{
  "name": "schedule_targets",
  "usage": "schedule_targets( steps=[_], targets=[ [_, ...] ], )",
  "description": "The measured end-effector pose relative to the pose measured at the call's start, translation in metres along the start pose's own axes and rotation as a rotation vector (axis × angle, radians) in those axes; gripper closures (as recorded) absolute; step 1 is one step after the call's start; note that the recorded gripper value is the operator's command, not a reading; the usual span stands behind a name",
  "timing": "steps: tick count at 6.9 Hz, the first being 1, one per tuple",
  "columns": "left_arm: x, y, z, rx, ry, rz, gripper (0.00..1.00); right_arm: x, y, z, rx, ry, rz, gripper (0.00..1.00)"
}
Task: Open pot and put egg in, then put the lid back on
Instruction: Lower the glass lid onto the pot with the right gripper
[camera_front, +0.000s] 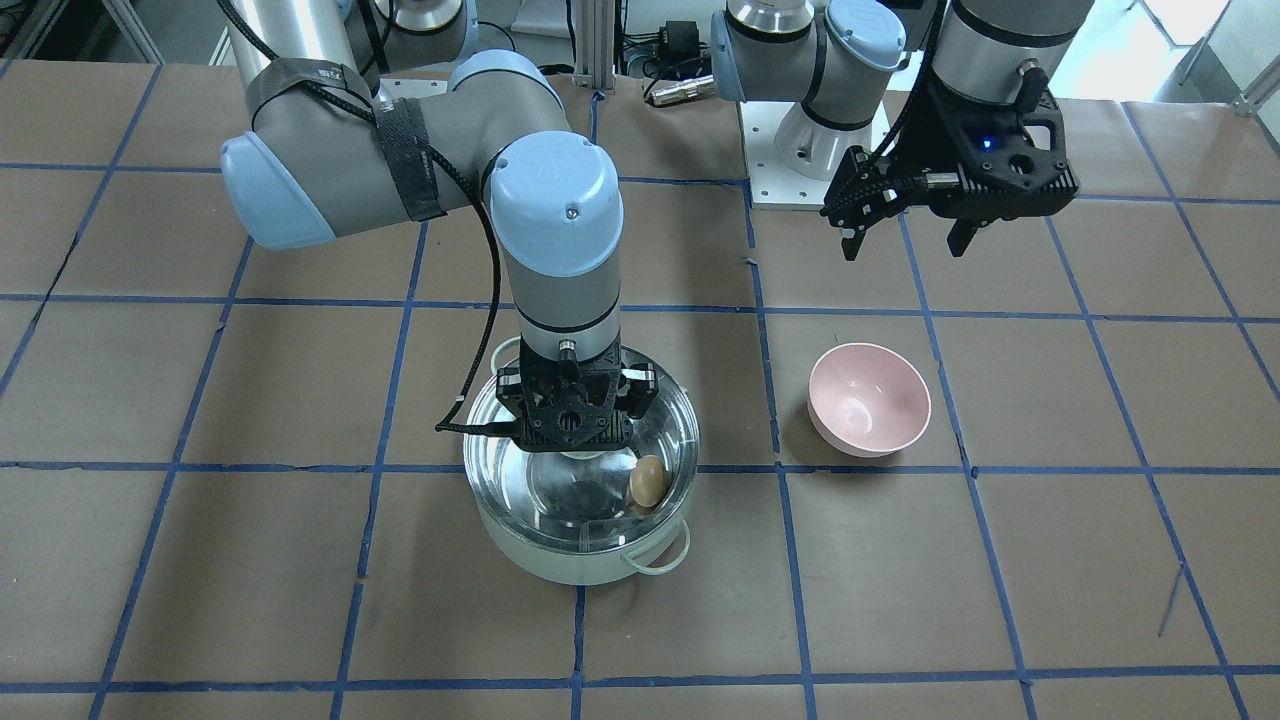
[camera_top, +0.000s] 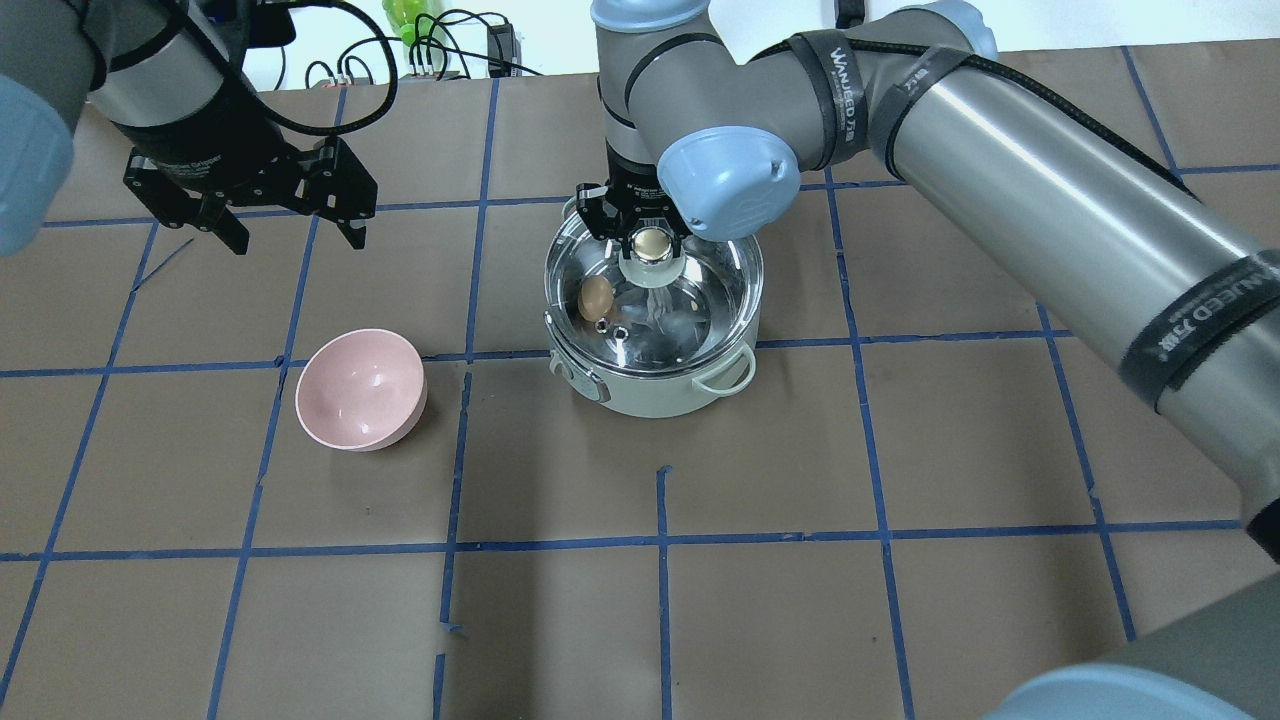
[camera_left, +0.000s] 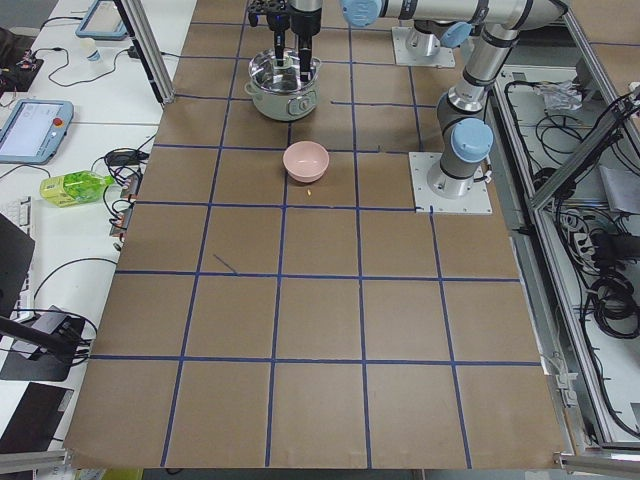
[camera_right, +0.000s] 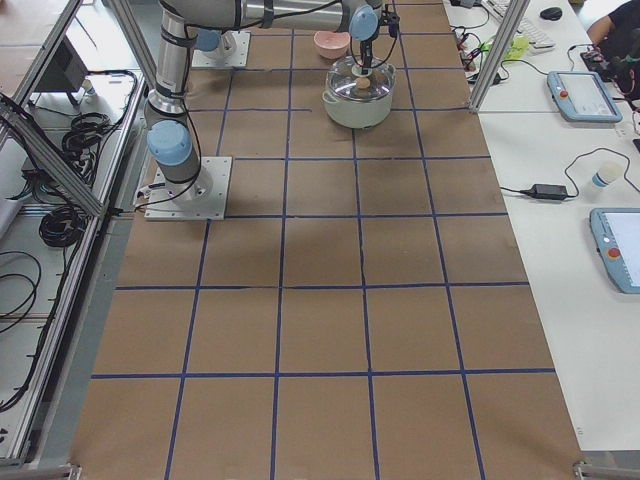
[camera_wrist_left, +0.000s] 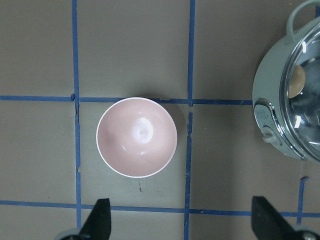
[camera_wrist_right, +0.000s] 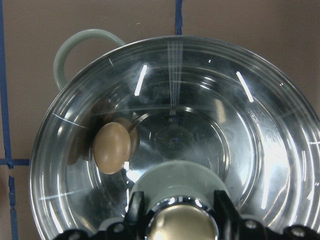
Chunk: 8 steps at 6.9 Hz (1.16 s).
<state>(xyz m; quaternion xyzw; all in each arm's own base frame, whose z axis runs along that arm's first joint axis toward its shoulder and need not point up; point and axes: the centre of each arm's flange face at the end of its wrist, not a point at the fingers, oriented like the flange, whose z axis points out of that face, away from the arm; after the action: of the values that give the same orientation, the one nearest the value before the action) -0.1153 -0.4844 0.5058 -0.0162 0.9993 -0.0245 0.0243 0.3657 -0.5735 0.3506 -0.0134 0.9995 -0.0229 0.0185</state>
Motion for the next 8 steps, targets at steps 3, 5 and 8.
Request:
schedule_targets(
  steps=[3,5,8],
  targets=[
    [0.0003,0.0001,0.0000,0.000,0.000,0.001,0.00,-0.0001,0.0005,0.0005,-0.003,-0.002,-0.001,0.90],
    [0.0003,0.0002,0.0001,-0.001,0.000,0.001,0.00,-0.0004,0.0012,0.0012,-0.004,-0.001,-0.003,0.89],
    [0.0006,0.0003,0.0001,-0.001,0.000,0.001,0.00,-0.0014,0.0023,0.0025,-0.006,0.000,-0.001,0.30]
  ],
)
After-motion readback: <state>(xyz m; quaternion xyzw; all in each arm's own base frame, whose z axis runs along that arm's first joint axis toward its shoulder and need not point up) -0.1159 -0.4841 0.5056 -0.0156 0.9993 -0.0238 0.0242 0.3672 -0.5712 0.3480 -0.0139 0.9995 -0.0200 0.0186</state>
